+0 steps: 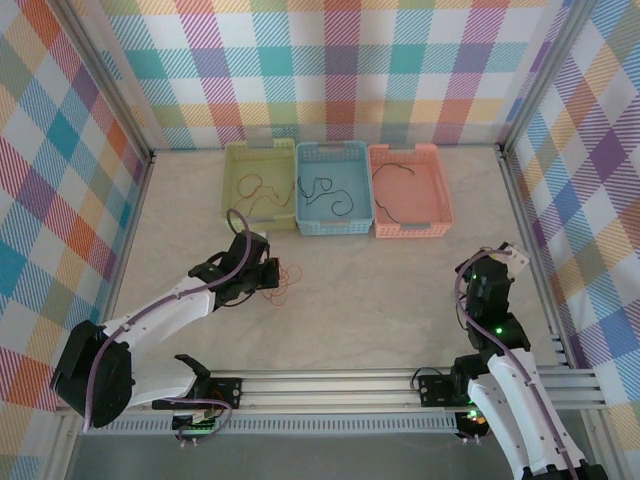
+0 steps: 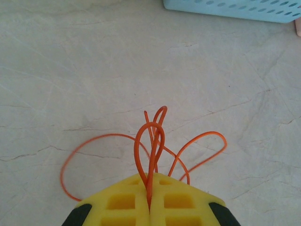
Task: Untangle the cables
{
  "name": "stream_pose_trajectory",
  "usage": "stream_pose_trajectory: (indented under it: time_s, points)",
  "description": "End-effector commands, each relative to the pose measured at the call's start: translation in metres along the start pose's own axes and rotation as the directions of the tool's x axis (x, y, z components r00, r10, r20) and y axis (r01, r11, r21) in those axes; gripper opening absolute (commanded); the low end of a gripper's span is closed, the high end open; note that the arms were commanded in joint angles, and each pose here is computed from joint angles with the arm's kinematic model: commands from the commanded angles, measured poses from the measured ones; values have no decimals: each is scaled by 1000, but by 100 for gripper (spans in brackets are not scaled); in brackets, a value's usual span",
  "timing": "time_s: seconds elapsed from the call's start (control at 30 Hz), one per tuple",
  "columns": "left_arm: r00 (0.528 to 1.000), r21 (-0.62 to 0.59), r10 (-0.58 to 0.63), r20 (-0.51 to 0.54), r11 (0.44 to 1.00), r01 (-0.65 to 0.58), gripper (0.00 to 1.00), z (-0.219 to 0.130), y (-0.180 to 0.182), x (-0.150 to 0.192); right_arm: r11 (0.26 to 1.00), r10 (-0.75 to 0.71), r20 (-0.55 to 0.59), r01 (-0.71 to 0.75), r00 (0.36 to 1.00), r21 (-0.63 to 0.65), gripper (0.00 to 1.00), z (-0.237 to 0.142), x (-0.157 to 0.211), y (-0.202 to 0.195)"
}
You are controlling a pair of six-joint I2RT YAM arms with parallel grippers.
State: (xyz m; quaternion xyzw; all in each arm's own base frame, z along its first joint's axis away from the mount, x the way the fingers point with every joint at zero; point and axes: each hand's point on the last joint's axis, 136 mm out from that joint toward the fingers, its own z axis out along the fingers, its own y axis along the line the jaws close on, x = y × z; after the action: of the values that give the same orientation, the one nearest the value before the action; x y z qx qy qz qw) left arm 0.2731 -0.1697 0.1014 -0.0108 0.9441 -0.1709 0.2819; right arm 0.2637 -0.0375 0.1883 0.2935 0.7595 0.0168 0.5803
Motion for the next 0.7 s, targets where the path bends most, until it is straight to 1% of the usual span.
stream_pose_trajectory:
  time_s: [0.0, 0.07, 0.2, 0.3, 0.37, 0.47, 0.67]
  points:
    - [1000, 27, -19, -1, 999, 19, 0, 1, -3, 2, 969, 7, 11, -4, 1000, -245, 0, -15, -34, 57]
    - [999, 58, -23, 34, 998, 21, 0, -1, -9, -6, 947, 9, -12, -12, 1000, -321, 0, -25, -49, 78]
    - [999, 60, -26, 40, 998, 23, 0, 0, -8, -5, 876, 19, -77, -53, 997, -480, 0, -40, -73, 126]
    - [999, 74, -24, 34, 997, 22, 0, 3, -12, -4, 819, 32, -89, -77, 996, -569, 0, -44, -97, 163]
    - [999, 78, -21, 26, 997, 19, 0, 4, -13, -3, 798, 19, -95, -72, 995, -598, 0, -41, -114, 186]
    - [1000, 38, -11, 25, 999, 11, 0, 4, -7, -3, 750, -21, -92, -45, 996, -660, 0, -40, -137, 229]
    - [1000, 41, -10, 25, 999, 9, 0, 5, -7, -3, 677, -78, -106, -25, 991, -735, 0, -15, -157, 304]
